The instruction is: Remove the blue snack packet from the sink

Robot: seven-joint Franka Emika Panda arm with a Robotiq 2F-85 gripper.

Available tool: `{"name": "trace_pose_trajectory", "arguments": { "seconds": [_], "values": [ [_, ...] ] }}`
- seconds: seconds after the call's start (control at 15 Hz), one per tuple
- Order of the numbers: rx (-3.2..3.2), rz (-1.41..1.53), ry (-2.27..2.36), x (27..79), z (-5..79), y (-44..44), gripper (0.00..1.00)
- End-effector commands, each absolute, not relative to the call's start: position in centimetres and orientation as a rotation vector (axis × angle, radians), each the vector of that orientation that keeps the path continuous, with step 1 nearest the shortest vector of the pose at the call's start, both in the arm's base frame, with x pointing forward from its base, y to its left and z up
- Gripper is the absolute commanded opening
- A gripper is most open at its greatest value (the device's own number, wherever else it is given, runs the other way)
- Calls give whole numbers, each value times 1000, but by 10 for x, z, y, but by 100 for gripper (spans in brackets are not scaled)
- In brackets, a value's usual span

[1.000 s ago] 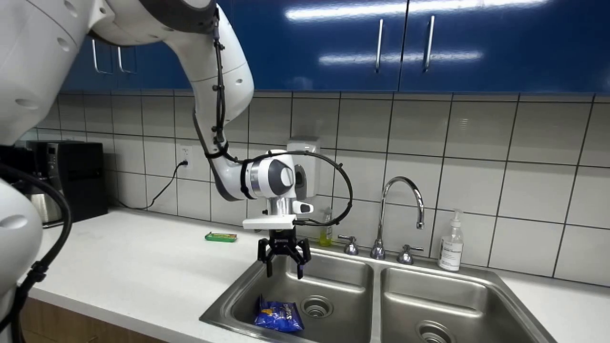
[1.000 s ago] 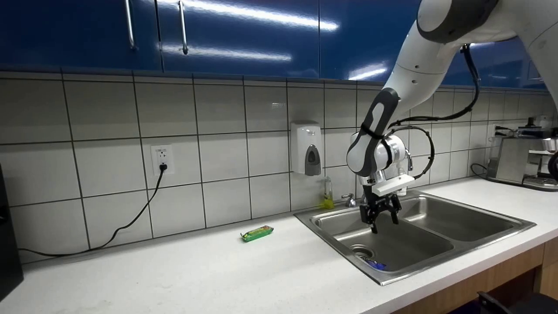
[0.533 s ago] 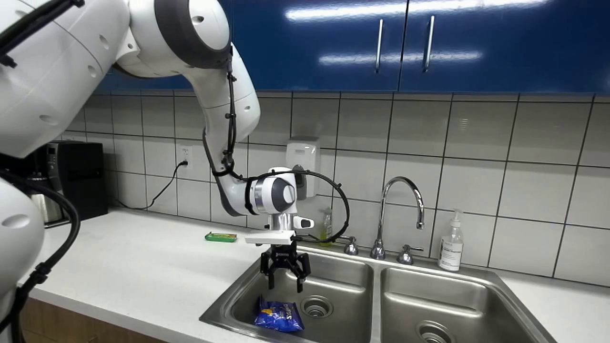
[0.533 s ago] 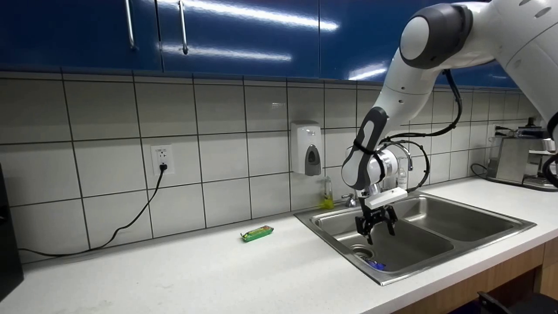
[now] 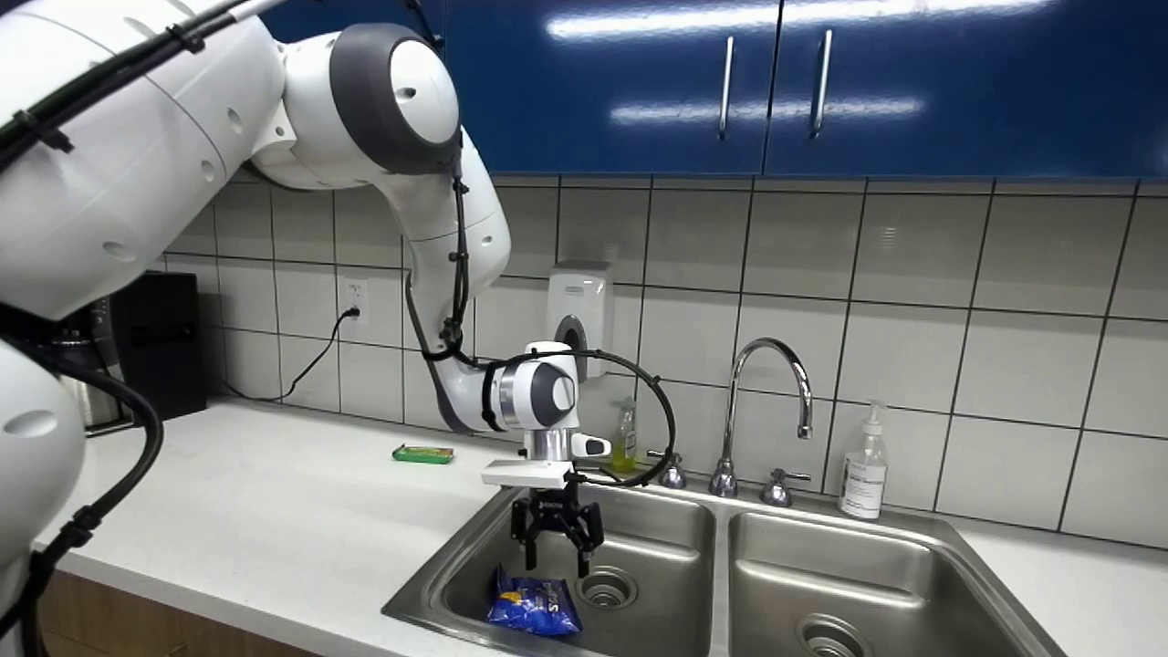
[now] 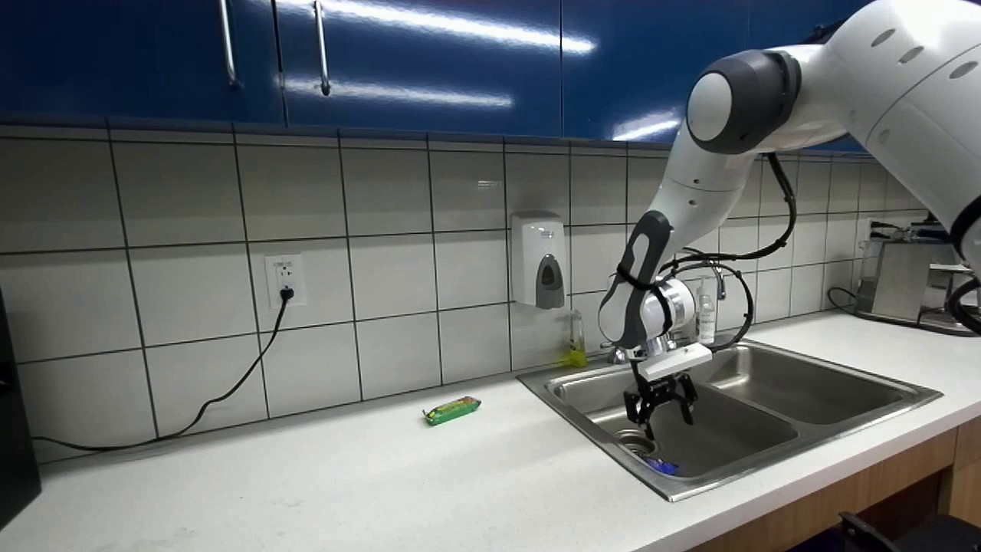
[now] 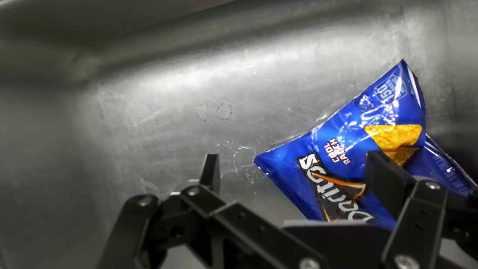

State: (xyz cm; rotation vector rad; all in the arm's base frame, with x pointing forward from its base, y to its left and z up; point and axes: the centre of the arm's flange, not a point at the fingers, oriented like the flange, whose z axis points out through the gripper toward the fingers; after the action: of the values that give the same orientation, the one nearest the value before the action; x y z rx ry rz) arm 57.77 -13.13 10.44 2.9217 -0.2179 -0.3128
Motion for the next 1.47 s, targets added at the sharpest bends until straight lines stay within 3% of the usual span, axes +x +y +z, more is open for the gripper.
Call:
{"name": "trace_pose_trajectory", "arguments": {
  "seconds": [0.0, 1.4],
  "values": [
    [2913, -289, -264, 591, 89, -131, 100],
    [2922, -329, -302, 601, 33, -116, 100]
  ]
}}
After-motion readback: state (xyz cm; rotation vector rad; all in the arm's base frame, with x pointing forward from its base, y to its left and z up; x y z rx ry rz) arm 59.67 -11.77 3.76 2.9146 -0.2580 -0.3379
